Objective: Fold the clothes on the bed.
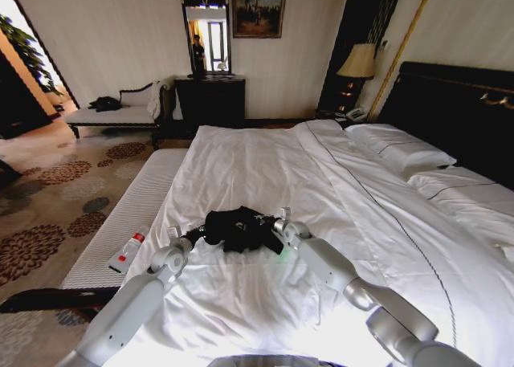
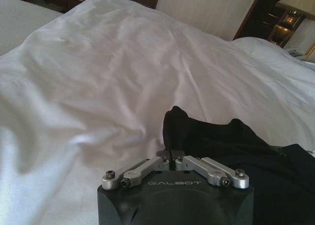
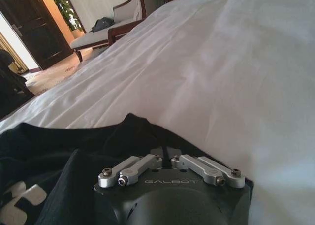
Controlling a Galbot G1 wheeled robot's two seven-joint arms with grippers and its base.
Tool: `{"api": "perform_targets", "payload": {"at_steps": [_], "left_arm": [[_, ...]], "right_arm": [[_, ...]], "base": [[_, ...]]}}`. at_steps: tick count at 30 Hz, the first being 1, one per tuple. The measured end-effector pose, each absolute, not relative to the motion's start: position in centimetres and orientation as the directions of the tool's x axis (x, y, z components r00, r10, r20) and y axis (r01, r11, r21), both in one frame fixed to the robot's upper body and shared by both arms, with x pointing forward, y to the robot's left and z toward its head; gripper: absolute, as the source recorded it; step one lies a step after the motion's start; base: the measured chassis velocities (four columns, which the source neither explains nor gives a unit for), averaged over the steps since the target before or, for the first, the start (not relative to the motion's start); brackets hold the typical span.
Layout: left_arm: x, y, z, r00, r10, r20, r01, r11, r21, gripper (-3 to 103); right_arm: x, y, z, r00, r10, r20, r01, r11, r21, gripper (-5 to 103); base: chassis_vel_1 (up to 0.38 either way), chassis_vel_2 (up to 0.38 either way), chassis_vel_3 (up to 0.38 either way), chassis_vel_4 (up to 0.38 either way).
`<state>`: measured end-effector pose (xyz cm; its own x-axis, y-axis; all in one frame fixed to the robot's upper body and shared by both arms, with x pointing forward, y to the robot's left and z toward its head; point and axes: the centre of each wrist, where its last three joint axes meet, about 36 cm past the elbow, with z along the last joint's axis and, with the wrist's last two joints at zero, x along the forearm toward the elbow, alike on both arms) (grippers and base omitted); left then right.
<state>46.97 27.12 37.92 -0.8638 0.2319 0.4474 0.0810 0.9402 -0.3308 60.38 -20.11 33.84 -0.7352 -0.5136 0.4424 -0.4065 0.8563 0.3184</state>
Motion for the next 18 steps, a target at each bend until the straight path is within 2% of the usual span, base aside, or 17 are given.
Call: {"api": "perform_targets", "payload": {"at_steps": [2,18], "left_arm": [[46.9,27.1,38.1,-0.865,0.233,0.445,0.083,0.94,-0.33,0],[46.8,27.4,39.3,-0.879,0.228,0.42,0.087,0.941,-0.329,0]], "right_arm": [[60.2,-20.5,34.3,-0.742,-0.511,0.435,-0.407,0.858,0.315,1],[59.3,-22.5,38.2,-0.784,-0.506,0.36,-0.413,0.858,0.306,0]], "base": [[0.0,0.0,0.0,0.0],[0.0,0.0,0.0,0.0]]}}
